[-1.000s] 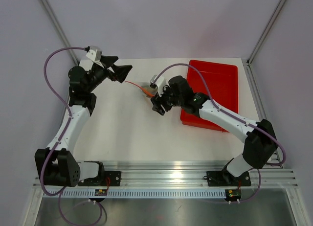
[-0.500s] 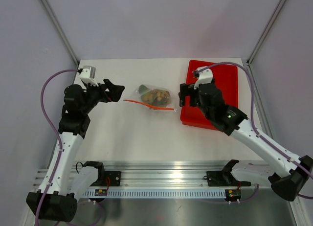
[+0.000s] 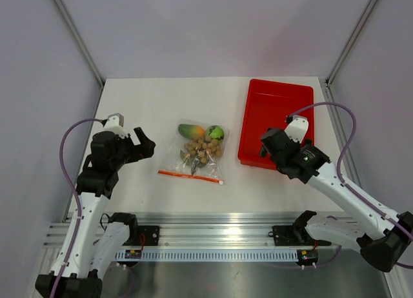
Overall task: Place the food in the zip-top bag and seal the zipper
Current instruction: Reset both arms
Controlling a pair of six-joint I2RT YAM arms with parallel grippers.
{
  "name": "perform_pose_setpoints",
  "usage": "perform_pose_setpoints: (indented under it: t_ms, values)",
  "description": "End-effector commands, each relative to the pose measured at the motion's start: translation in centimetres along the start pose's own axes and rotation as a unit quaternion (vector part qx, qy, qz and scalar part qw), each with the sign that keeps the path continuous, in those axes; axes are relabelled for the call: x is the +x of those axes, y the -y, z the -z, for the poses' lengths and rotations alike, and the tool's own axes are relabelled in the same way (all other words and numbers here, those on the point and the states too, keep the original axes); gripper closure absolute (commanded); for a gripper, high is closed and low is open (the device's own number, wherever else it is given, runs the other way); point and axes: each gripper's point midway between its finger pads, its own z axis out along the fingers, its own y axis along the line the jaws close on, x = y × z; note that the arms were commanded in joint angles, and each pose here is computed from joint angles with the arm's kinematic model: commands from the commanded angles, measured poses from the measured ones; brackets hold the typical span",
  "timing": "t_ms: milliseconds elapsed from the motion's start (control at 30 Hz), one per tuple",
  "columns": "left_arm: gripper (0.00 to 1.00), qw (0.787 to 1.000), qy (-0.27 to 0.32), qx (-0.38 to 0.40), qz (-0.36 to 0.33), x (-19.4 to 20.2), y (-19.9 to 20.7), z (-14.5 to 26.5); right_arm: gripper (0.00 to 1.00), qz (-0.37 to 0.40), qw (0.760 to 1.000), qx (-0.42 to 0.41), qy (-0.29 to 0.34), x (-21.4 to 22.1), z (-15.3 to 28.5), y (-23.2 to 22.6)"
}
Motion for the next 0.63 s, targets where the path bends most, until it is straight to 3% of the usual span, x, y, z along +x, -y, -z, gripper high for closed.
perform_pose_setpoints:
  t_ms: [0, 600]
  values:
    - [0.01, 0.998, 0.008, -0.049, -0.025, -0.3, -1.85, 0.22, 0.01, -0.016, 0.997, 0.075, -0.013, 1.58, -0.29, 2.99]
    - [0.01, 0.998, -0.003, -0.065, -0.025, -0.11, -2.45, -0.32, 0.01, -0.047, 0.998, 0.041, 0.008, 1.43, -0.29, 2.54]
